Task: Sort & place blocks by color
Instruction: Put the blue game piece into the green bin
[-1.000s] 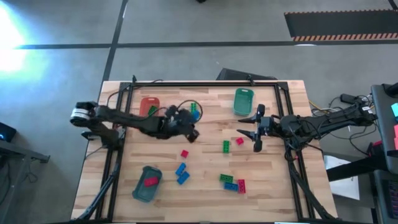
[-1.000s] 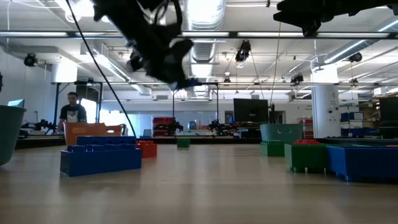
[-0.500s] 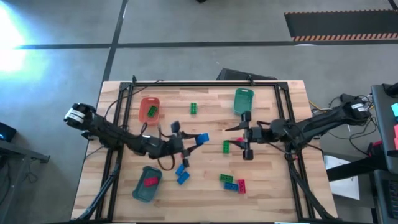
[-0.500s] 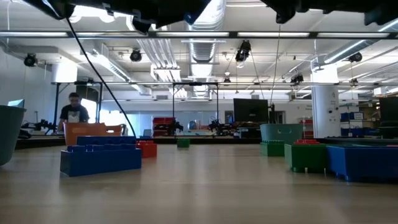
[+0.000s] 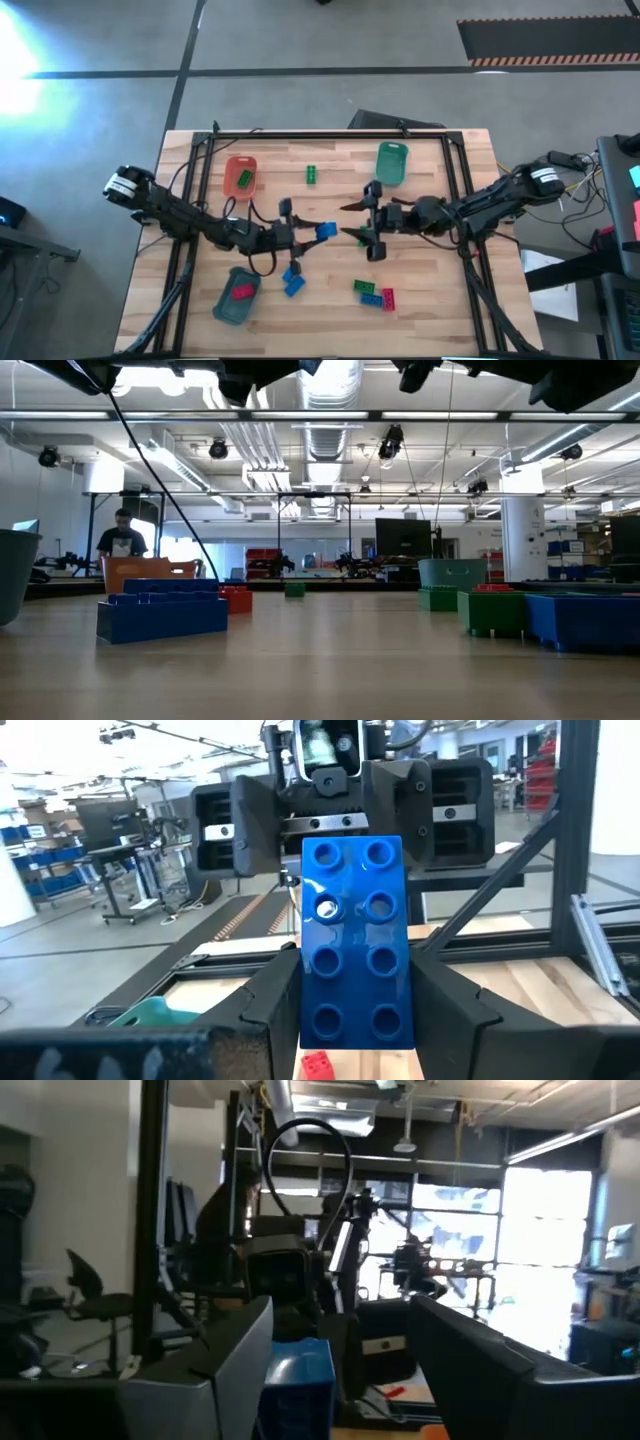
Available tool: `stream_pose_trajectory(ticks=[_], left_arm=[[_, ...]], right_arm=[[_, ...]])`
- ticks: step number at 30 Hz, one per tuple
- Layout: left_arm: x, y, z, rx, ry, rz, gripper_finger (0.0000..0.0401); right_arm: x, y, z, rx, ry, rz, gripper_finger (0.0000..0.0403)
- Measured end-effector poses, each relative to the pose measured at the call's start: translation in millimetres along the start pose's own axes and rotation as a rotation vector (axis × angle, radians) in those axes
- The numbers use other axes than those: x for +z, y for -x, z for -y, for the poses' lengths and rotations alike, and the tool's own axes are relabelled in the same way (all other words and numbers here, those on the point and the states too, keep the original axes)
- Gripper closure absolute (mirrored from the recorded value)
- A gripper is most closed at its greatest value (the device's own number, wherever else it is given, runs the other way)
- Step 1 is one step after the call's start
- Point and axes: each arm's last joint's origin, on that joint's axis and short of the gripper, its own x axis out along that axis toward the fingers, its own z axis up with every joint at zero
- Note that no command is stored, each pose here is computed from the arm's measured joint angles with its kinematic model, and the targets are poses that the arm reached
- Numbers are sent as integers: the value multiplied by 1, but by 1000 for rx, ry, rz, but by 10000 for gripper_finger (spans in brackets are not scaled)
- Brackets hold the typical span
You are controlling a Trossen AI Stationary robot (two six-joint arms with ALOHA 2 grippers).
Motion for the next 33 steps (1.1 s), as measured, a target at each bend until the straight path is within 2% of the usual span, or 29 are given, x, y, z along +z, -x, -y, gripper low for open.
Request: stream_pose_trajectory(ticks=[9,17,26,29,33], left_arm=[[1,0,1,-13,6,14,273],[9,0,-1,-6,52,88,273],[10,0,-1,-4,51,93,273],[10,0,-1,-3,51,96,273],[10,0,-1,1,49,93,270]], right_arm=[[-10,-19,-4,24,-21,-16,115],[-14,-26,-5,22,-2,-23,111],[-13,-32,-6,21,24,-12,158],[-13,-32,-6,22,35,-12,191],[-13,-32,-6,27,33,-11,258]])
